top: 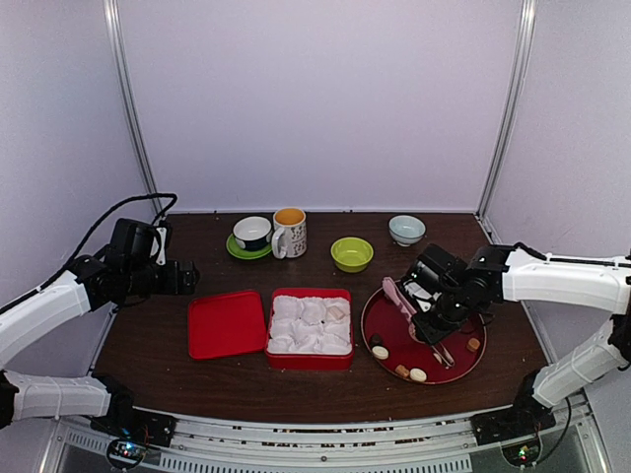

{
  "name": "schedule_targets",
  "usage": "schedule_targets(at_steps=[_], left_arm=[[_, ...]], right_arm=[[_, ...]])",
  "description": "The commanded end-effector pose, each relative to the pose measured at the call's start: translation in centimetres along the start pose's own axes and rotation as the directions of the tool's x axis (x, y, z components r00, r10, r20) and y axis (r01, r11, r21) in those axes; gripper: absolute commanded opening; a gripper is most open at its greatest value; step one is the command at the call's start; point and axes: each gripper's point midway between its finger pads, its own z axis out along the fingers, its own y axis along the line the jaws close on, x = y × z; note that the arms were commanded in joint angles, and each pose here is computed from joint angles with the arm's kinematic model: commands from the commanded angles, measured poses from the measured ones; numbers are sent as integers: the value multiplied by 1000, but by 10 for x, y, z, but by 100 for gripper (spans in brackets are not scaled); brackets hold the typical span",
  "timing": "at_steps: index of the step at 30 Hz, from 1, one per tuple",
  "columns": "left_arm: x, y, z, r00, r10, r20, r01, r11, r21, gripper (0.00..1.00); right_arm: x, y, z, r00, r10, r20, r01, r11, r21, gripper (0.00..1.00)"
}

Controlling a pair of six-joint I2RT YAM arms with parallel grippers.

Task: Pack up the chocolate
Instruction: Pick up the clamp from the plate, then place the clamp on the plate, then pick up the clamp from the plate.

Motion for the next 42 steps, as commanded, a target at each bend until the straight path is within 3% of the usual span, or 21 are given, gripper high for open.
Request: schedule_targets(at_steps=[1,10,21,27,37,42], left_arm=[[-9,-7,-1,1000,-12,23,11,999,39,98],[-8,-57,-12,998,-51,26,39,940,338,97],[-4,-62,-16,998,-63,11,54,926,374,97],[-2,-63,-15,998,-58,8,51,926,374,97],[-4,-62,-15,999,-52,12,44,929,368,97],[-5,-62,-16,999,-51,17,41,929,369,97]], right_arm=[[-4,6,-12,1000,17,-1,-17,999,-41,24],[17,16,4,995,91,-39,-95,989,-113,27],[19,6,39,959,278,61,-272,958,-87,29],[25,2,51,953,287,95,-282,957,-61,38],[25,-1,44,944,286,168,-283,958,-42,64],[26,-1,44,942,274,193,-274,961,-26,69]])
